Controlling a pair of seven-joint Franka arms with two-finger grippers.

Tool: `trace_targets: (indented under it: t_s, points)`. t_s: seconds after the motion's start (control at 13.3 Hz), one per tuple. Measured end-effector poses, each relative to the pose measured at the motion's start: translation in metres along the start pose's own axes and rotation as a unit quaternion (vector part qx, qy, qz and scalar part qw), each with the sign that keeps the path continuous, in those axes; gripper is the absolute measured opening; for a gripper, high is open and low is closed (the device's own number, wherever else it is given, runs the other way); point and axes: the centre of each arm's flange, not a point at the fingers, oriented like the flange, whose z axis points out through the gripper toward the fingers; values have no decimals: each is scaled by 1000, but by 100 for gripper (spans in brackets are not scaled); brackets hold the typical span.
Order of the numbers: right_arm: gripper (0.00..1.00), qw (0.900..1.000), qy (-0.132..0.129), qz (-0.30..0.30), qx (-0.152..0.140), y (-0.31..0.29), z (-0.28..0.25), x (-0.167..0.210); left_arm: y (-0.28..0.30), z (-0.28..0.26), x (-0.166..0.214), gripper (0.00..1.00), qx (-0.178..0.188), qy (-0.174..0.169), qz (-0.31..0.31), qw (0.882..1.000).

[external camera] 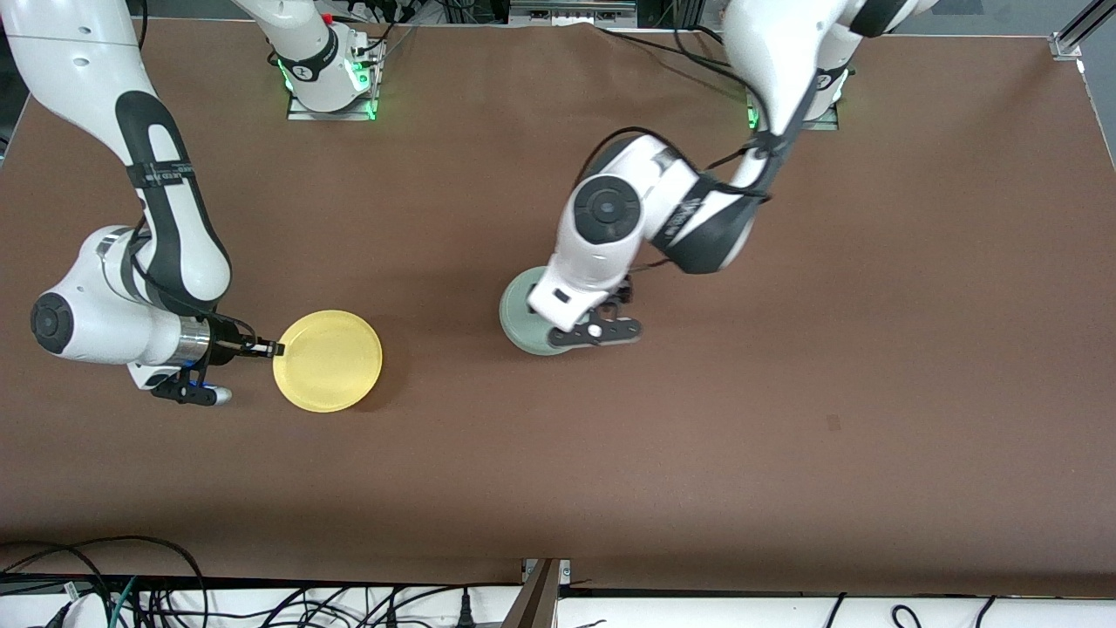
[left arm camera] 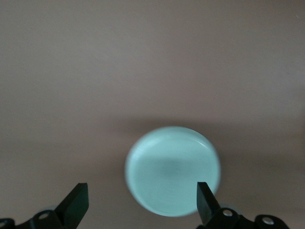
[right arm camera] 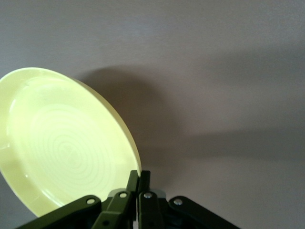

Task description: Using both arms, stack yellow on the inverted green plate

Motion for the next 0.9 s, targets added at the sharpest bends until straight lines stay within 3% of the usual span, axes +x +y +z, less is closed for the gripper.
trace_targets:
  t_s: [0.3,0.6,0.9]
  points:
    - [2,999,-13,-24,15,-48,3,-10,-83,-57,28,100,77,-4,48,996]
    - [2,999,-30,12,29,-113,16,-26,-169,-106,62,100,76,3,50,996]
    - [2,999,-28,19,24,-183,34,-48,-258,-146,74,100,73,3,86,994]
